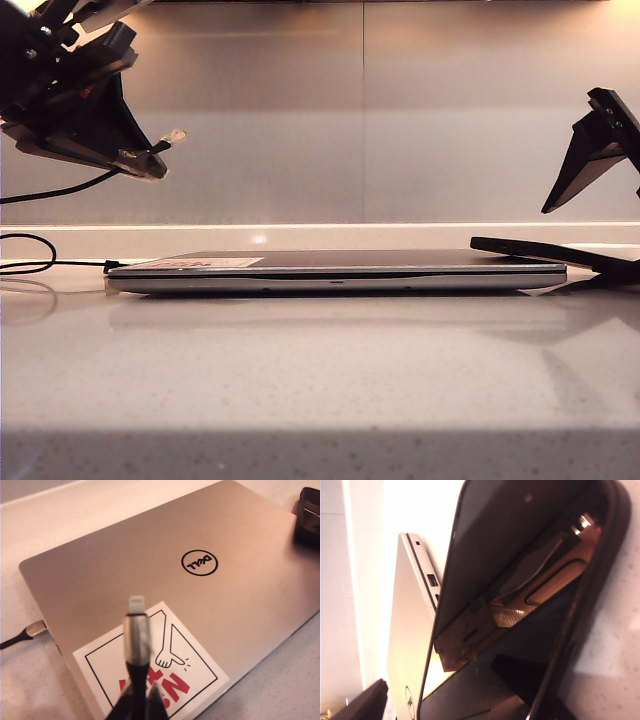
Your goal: Pick up the charging cable and the phone, plug the charging cable into the charging port on the phone, and finally place them back on the table.
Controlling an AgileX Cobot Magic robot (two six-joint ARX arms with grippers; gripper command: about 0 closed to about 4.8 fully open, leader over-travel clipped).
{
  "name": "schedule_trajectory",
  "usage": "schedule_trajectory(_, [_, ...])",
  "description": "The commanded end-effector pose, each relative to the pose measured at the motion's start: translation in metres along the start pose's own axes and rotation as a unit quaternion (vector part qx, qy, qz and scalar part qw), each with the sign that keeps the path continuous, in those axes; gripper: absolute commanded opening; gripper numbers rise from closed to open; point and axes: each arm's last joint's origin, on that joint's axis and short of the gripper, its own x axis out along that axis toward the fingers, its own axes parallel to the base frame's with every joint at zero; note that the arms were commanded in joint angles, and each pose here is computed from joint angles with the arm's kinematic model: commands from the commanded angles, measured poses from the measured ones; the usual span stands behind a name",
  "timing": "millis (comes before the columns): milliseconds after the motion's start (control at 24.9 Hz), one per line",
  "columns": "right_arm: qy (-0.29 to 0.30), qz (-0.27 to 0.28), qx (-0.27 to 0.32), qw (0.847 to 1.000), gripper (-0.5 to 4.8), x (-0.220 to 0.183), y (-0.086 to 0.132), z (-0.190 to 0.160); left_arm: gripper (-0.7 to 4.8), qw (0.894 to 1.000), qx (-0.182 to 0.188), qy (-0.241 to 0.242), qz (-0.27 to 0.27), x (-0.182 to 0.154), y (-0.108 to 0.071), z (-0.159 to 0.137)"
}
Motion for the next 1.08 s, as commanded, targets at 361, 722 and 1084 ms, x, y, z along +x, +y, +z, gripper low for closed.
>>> schedule_trajectory(361, [-0.001,-0.044,0.011,0.999,2.71,0.002,-0.012,-0.003,-0.07,1.000,0.001,-0.010,-0.002,-0.001,0.000,0.004])
schedule_trajectory(722, [-0.002,-0.054,0.012,0.998,0.04,0.002,-0.014,-0.003,-0.07,1.000,0.001,-0.010,-0.002,-0.001,0.000,0.004])
schedule_trajectory(1084, [-0.002,-0.025,-0.099,0.995,-0.08,-0.006,0.012,0.003,-0.06,1.000,0.000,-0.002,-0.002,-0.001,0.000,0.002])
